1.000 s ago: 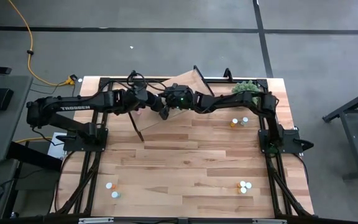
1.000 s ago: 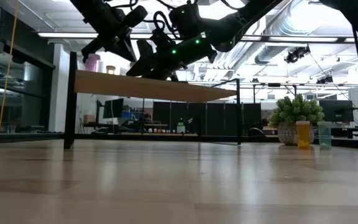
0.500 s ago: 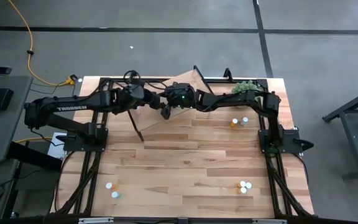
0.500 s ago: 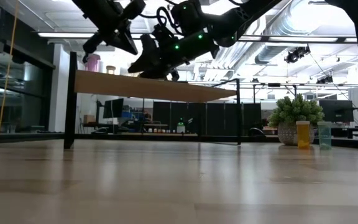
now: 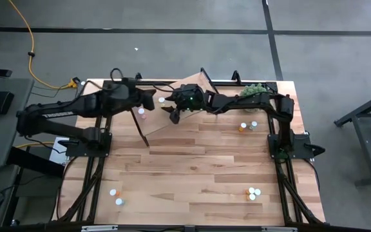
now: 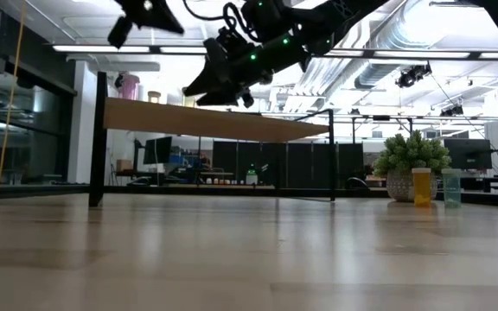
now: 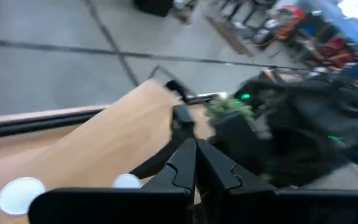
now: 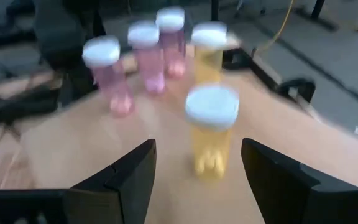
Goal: Pick and place medicine bottles onto shelf by color
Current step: Put the left yellow pill bottle on the shelf aligned with the other yellow pill bottle
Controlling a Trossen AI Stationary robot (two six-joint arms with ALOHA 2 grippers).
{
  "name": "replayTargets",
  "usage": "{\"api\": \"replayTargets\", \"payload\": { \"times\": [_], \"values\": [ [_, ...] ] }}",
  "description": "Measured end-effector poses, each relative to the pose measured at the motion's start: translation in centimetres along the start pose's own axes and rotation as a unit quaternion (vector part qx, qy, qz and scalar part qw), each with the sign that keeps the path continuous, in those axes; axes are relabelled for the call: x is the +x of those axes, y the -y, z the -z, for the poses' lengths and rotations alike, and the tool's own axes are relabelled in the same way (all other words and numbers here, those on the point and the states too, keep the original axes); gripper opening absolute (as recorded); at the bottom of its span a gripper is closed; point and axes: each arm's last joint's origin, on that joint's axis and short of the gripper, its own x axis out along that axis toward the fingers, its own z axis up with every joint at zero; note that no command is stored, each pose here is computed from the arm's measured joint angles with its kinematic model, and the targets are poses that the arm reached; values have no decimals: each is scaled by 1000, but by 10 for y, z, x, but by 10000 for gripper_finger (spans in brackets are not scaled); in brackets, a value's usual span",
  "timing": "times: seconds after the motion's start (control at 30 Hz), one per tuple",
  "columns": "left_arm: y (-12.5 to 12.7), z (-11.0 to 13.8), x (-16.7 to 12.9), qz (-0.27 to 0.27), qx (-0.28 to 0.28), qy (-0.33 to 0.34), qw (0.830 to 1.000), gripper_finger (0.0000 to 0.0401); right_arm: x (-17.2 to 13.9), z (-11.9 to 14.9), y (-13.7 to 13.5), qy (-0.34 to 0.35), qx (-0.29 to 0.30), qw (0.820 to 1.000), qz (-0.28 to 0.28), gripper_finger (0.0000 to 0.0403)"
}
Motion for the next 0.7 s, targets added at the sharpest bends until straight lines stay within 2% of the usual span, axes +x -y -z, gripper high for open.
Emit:
{"api": "replayTargets", "payload": {
  "times": [0.23,0.37,0.47,0.6,0.7],
  "values": [
    [13,-8,-43,108,58,35,992,0,-15,-2,-1,-53,-17,998,-6,229],
    [19,-8,-70,177,113,45,977,0,-32,-8,-3,-80,-46,996,-15,229],
    [19,-10,-89,220,135,51,965,0,-46,-19,-5,-69,-63,995,-20,222],
    [18,-10,-105,248,158,60,954,0,-52,-28,-5,-45,-54,997,-23,178],
    [18,-9,-111,256,182,69,947,0,-50,-28,-4,-38,-36,998,-22,105]
  ]
}}
